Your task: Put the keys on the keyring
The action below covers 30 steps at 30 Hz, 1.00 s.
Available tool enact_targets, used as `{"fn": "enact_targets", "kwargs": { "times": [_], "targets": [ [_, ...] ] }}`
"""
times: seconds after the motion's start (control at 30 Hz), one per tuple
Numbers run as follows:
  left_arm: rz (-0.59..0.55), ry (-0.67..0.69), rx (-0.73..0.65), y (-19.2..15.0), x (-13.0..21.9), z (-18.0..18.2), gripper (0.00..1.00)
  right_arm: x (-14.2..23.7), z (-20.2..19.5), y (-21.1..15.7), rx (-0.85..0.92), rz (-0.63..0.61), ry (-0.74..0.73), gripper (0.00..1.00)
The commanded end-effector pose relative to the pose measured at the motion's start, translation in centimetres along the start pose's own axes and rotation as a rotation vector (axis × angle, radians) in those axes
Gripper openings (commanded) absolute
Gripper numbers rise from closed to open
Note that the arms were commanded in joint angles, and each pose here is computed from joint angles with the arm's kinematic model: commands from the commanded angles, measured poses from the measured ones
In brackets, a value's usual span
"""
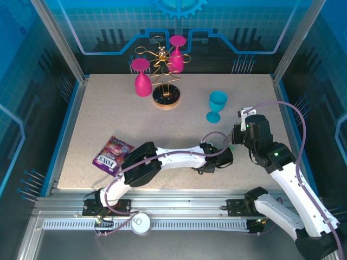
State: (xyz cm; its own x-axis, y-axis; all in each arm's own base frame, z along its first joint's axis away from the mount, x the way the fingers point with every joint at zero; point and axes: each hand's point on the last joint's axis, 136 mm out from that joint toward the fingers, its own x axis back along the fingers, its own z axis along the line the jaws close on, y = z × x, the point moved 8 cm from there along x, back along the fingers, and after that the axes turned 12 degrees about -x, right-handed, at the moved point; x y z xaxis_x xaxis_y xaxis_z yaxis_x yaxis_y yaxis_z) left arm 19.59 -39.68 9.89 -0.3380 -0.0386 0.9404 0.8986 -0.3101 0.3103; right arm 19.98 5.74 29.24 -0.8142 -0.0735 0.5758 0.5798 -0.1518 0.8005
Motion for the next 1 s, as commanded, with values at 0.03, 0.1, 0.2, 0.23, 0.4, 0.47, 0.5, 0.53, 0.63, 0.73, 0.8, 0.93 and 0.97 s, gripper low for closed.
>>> {"fn": "enact_targets", "kwargs": {
  "times": [0.03, 0.1, 0.2, 0.23, 0.4, 0.47, 0.5, 0.53, 0.63, 0.73, 0.8, 0.93, 0.97],
  "targets": [
    [0.000, 0.046, 0.013, 0.0, -0.1, 0.3, 0.28, 0.4, -0.3, 0.3, -0.028, -0.020, 0.000, 0.00],
    [0.001, 0.047, 0.011, 0.0, -0.1, 0.3, 0.23, 0.4, -0.3, 0.3, -0.027, -0.019, 0.002, 0.00],
    [-0.004, 0.049, 0.015, 0.0, -0.1, 0.4, 0.19, 0.4, -0.3, 0.3, -0.026, -0.019, 0.004, 0.00],
    [-0.004, 0.049, 0.013, 0.0, -0.1, 0.4, 0.17, 0.4, -0.3, 0.3, -0.026, -0.018, 0.003, 0.00],
    [-0.011, 0.055, 0.013, 0.0, 0.0, 0.6, 0.09, 0.4, -0.2, 0.3, -0.026, -0.019, 0.007, 0.00],
    [-0.015, 0.058, 0.013, 0.0, 0.0, 0.7, 0.06, 0.4, -0.2, 0.3, -0.026, -0.018, 0.008, 0.00],
    [-0.015, 0.061, 0.013, -0.1, 0.0, 0.8, 0.05, 0.4, -0.2, 0.2, -0.026, -0.017, 0.010, 0.00],
    [-0.016, 0.060, 0.012, -0.1, 0.1, 0.8, 0.04, 0.4, -0.2, 0.3, -0.026, -0.017, 0.009, 0.00],
    [-0.028, 0.065, 0.018, 0.0, 0.3, 1.1, 0.00, 0.4, -0.2, 0.3, -0.024, -0.016, 0.012, 0.00],
    [-0.086, 0.072, 0.028, 0.2, 1.7, 1.9, 0.00, 0.5, -0.1, 0.3, -0.020, -0.014, 0.022, 0.00],
    [-0.156, 0.058, 0.026, 0.4, 3.1, 2.9, 0.00, 0.5, 0.1, 0.3, -0.013, -0.014, 0.040, 0.00],
    [-0.298, 0.033, -0.011, 0.4, 6.5, 5.7, 0.00, 0.5, 0.7, 0.2, 0.012, 0.003, 0.103, 0.00],
    [-0.333, 0.042, -0.032, 0.4, 7.4, 6.5, 0.00, 0.4, 1.0, 0.2, 0.018, 0.007, 0.125, 0.00]
  ]
}}
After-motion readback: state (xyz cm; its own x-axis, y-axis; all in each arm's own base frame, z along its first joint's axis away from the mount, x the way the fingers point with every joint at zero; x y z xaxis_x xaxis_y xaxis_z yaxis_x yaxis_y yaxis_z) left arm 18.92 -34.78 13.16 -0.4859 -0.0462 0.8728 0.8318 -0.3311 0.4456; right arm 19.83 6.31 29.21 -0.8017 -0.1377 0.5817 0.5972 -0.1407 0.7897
